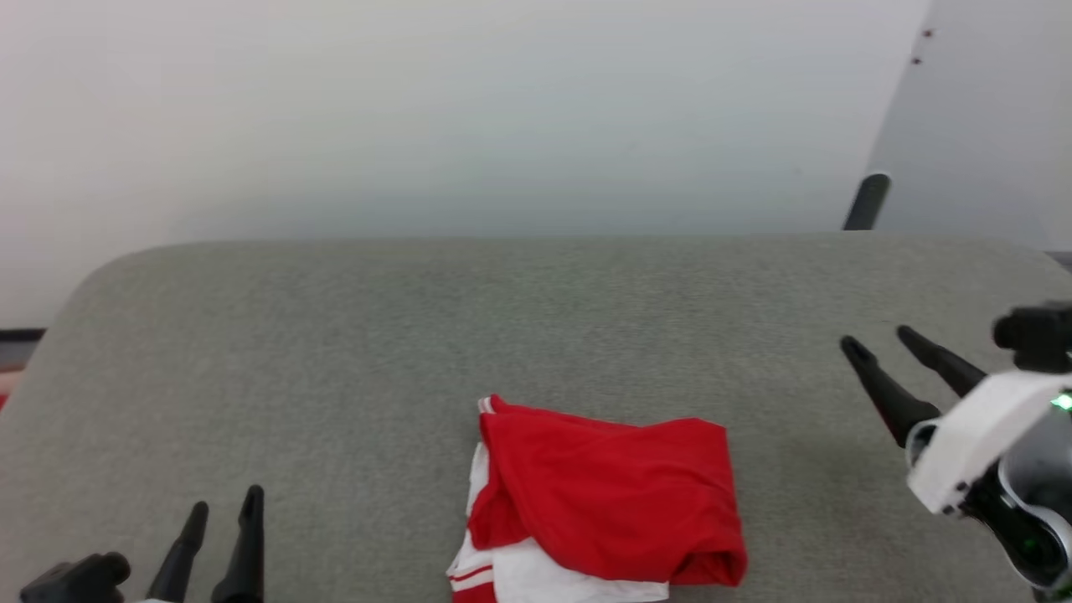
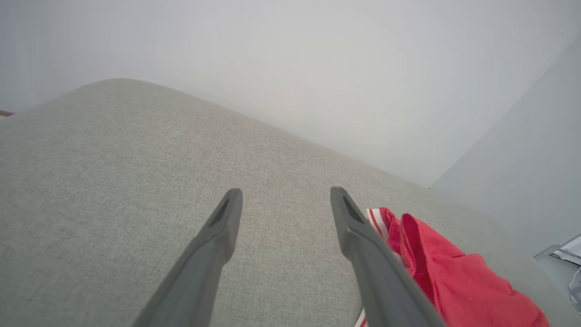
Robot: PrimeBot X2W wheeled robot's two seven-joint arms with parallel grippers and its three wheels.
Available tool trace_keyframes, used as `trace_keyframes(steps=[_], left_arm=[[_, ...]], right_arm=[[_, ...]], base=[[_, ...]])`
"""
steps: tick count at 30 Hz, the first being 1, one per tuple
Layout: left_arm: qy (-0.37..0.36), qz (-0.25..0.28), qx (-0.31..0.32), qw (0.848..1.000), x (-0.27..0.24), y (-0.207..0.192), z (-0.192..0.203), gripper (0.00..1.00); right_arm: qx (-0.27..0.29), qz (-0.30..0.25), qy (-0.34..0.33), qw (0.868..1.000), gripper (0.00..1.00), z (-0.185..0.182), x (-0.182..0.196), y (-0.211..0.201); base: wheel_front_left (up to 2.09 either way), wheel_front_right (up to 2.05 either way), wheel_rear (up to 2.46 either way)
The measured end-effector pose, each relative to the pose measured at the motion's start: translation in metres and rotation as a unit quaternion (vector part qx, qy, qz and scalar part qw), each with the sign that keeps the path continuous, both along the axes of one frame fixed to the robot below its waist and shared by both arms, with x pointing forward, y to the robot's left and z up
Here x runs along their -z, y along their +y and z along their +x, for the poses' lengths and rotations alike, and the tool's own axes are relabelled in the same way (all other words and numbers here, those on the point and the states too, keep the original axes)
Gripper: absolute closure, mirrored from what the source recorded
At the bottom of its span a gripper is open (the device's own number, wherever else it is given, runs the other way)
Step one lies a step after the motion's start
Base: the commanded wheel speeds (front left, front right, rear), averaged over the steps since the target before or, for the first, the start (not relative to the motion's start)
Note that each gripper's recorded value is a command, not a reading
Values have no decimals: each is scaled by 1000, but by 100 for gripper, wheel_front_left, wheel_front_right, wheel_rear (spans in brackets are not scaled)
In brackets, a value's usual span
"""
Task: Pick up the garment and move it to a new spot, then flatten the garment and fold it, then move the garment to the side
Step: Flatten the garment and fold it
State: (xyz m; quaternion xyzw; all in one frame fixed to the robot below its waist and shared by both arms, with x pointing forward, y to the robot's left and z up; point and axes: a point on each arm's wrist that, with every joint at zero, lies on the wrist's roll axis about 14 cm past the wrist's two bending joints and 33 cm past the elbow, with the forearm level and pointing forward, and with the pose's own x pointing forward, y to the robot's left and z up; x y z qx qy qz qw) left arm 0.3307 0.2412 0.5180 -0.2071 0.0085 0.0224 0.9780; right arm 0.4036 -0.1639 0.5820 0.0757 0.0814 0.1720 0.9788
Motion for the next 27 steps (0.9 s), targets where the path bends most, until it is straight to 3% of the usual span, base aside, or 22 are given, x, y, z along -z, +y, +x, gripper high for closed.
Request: trace_keyframes(steps=[13, 27], left_arm=[[-15, 47, 19, 999, -3, -3, 9, 0], [-32, 92, 0, 995, -8, 19, -6, 0]], right_arm=[[109, -10, -89, 990, 0, -44, 11, -73], [143, -6, -81, 986, 0, -67, 39, -87]], base=[[0, 0, 0], [0, 0, 0]])
